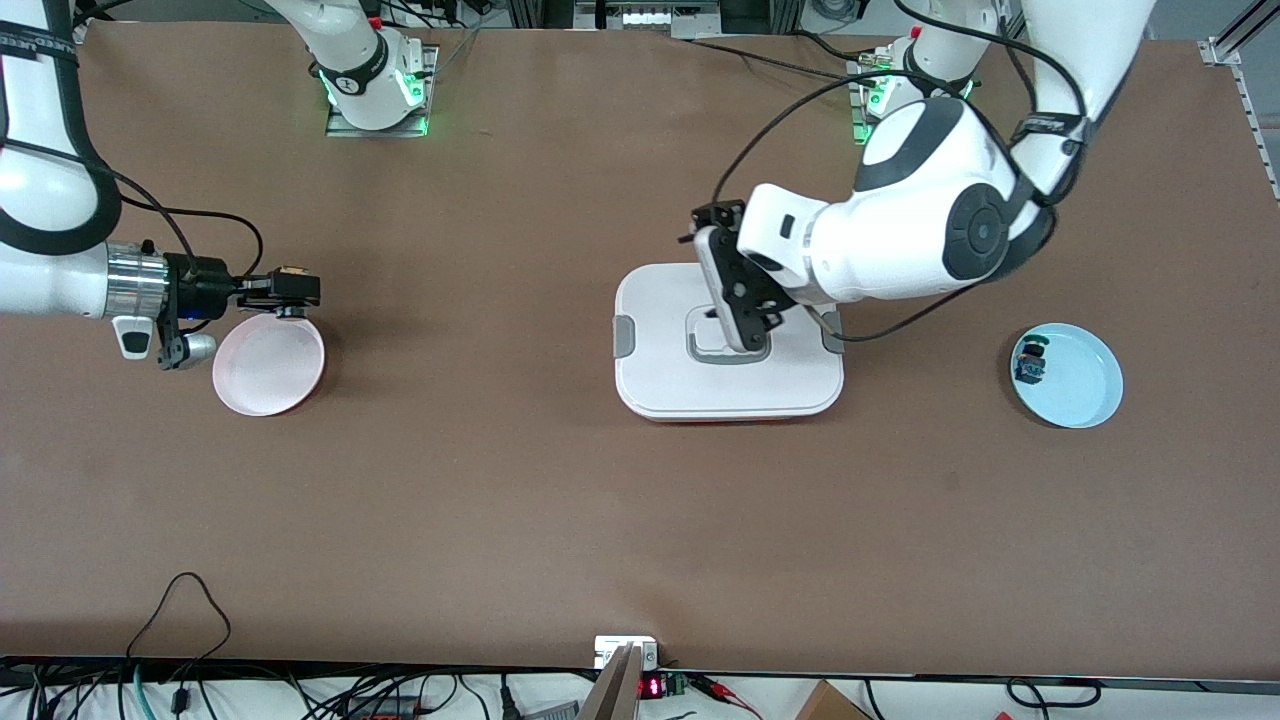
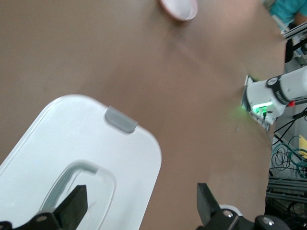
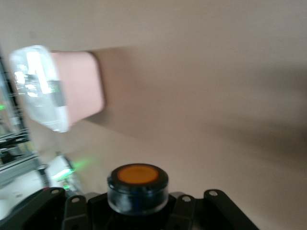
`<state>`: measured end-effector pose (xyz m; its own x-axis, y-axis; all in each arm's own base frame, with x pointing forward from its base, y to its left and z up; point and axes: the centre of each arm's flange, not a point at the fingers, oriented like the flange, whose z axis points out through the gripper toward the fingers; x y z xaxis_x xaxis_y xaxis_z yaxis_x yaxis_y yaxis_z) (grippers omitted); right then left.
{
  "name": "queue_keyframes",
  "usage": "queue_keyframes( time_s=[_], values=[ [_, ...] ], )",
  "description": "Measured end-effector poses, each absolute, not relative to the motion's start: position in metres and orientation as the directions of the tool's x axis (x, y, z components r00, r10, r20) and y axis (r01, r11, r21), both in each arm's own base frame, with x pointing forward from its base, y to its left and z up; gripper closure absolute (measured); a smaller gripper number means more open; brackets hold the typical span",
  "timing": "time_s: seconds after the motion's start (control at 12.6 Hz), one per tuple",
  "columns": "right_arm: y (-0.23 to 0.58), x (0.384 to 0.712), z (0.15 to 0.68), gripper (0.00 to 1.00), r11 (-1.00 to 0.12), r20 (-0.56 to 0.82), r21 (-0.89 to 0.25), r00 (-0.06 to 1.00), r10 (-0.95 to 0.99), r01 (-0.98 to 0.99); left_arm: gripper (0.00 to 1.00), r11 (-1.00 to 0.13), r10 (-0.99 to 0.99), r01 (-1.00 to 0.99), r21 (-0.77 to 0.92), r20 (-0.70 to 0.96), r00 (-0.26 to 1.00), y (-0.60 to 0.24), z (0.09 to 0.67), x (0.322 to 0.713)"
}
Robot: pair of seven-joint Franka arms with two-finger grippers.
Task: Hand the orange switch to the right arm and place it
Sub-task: 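Open the left gripper and withdraw it while the right gripper holds switch, then lower the switch onto the white plate with the right gripper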
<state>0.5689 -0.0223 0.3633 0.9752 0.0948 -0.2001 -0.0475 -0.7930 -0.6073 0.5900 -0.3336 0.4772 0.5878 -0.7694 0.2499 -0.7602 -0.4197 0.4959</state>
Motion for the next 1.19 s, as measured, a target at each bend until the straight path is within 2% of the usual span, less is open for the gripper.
queue_keyframes(
  time_s=[0.24,0.48,0.71,0.95,1.19],
  values=[
    [-0.054,0.574,0.346,1.00,-0.887,-0.185,-0.461,0.978,0.096,0.000,0.00,-0.596,-0.758,-0.699,0.395,0.011,0.653,-0.277,0.478,0.602],
    [-0.082,0.580,0.322,1.00,-0.940,-0.166,-0.340,0.982,0.093,0.031,0.00,-0.753,-0.656,-0.627,0.200,-0.168,0.736,-0.231,0.514,0.608],
    [-0.097,0.588,0.285,1.00,-0.958,-0.147,-0.280,0.984,0.101,0.056,0.00,-0.865,-0.500,-0.497,0.066,-0.182,0.847,-0.185,0.546,0.612],
    [-0.104,0.596,0.248,1.00,-0.970,-0.111,-0.232,0.988,0.107,0.079,0.00,-0.977,-0.211,-0.211,0.017,-0.171,0.962,-0.110,0.571,0.611],
    [-0.108,0.599,0.215,1.00,-0.973,-0.085,-0.205,0.988,0.129,0.110,0.00,-0.997,0.074,0.071,-0.029,-0.147,0.986,-0.071,0.579,0.602]
  ],
)
